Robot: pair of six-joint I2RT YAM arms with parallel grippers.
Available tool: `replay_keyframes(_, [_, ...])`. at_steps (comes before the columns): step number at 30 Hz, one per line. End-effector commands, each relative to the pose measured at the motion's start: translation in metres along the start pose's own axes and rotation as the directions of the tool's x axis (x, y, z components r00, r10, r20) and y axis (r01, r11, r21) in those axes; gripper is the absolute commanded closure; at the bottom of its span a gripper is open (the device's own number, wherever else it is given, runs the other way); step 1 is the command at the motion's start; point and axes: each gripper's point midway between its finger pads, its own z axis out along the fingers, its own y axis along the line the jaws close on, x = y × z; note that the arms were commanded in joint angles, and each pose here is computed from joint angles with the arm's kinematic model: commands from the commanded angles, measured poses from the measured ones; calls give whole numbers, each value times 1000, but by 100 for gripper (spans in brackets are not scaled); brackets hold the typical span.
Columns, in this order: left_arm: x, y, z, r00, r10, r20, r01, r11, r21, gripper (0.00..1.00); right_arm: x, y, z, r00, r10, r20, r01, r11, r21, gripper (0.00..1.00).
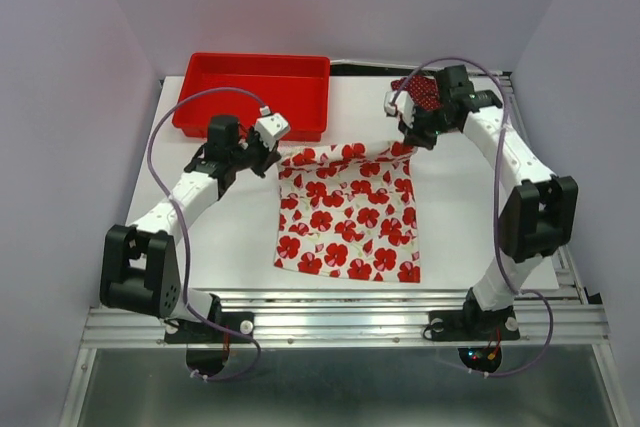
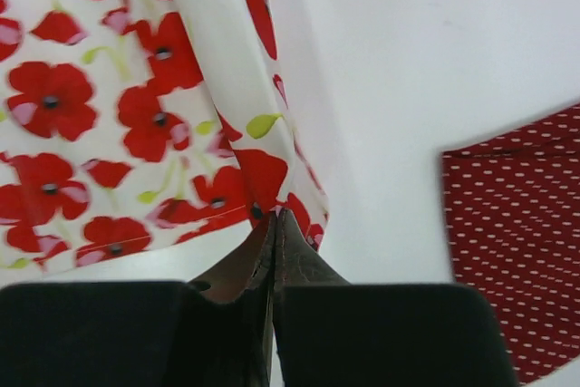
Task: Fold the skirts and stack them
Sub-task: Fold the skirt
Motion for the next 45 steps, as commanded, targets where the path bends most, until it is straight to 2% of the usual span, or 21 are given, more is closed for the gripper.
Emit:
replay_keyframes(1, [36, -35, -20, 990, 121, -69, -110, 983, 150, 100, 16, 88, 12, 998, 40, -38, -46, 985, -169, 99])
replay_keyframes(2, [44, -39, -22, 983, 165, -81, -149, 973, 176, 100, 21, 102, 17, 996, 66, -57, -76, 979, -189, 99])
replay_keyframes(4, [66, -50, -23, 973, 183, -137, -154, 967, 202, 100, 29, 117, 26, 994, 82, -73, -95, 975, -202, 99])
replay_keyframes(6, [86, -53, -18, 954, 216, -206, -171, 961, 218, 100, 46, 139, 38, 982, 151, -114, -175, 956, -234, 99])
replay_keyframes(8, [98, -62, -13, 940, 232, -249, -169, 953, 252, 100, 50, 142, 50, 977, 176, -121, -201, 951, -235, 99])
replay_keyframes(9, [101, -62, -10, 934, 240, -266, -171, 951, 256, 100, 59, 145, 58, 963, 222, -156, -255, 937, -241, 99])
replay_keyframes(12, [121, -63, 5, 911, 232, -340, -140, 951, 275, 100, 68, 131, 79, 949, 260, -180, -294, 934, -202, 99])
replay_keyframes(18, [109, -56, 27, 923, 236, -305, -156, 951, 265, 100, 86, 102, 102, 939, 243, -245, -279, 953, -121, 99])
replay_keyframes(20, [106, -57, 25, 916, 286, -282, -200, 933, 298, 99, 83, 94, 102, 946, 223, -237, -255, 960, -115, 99])
replay_keyframes(21, [103, -62, 17, 915, 310, -260, -221, 921, 320, 90, 82, 95, 102, 946, 221, -235, -254, 960, -120, 99])
replay_keyframes(23, [97, -66, 2, 894, 393, -212, -314, 891, 329, 81, 79, 98, 98, 950, 216, -225, -249, 960, -131, 99])
replay_keyframes(26, [100, -75, -23, 852, 494, -175, -407, 834, 371, 78, 74, 102, 90, 953, 214, -214, -246, 959, -138, 99])
replay_keyframes(27, [97, -78, -36, 818, 559, -133, -484, 795, 365, 78, 73, 104, 89, 955, 210, -207, -242, 960, -141, 99])
replay_keyframes(30, [92, -81, -58, 781, 618, -90, -565, 760, 321, 75, 61, 105, 78, 966, 198, -165, -220, 967, -132, 99])
replay_keyframes(32, [85, -75, -63, 791, 606, -86, -567, 778, 269, 64, 55, 109, 73, 972, 180, -151, -201, 970, -138, 99])
replay_keyframes(33, [81, -75, -66, 792, 606, -76, -572, 779, 256, 53, 52, 110, 69, 974, 173, -144, -193, 972, -135, 99])
replay_keyframes(36, [75, -75, -63, 796, 603, -60, -571, 780, 255, 36, 53, 114, 68, 977, 150, -151, -171, 976, -136, 99])
replay_keyframes(39, [72, -70, -53, 791, 607, -77, -570, 776, 269, 34, 57, 120, 71, 975, 141, -171, -166, 976, -142, 99])
replay_keyframes(41, [75, -61, -43, 789, 600, -132, -544, 783, 302, 34, 61, 121, 72, 973, 143, -181, -169, 975, -142, 99])
replay_keyframes(43, [75, -54, -32, 777, 610, -157, -536, 771, 343, 26, 61, 120, 73, 973, 146, -180, -172, 975, -139, 99])
replay_keyframes(45, [74, -48, -21, 775, 606, -178, -526, 775, 351, 26, 59, 122, 75, 974, 142, -179, -169, 975, -145, 99])
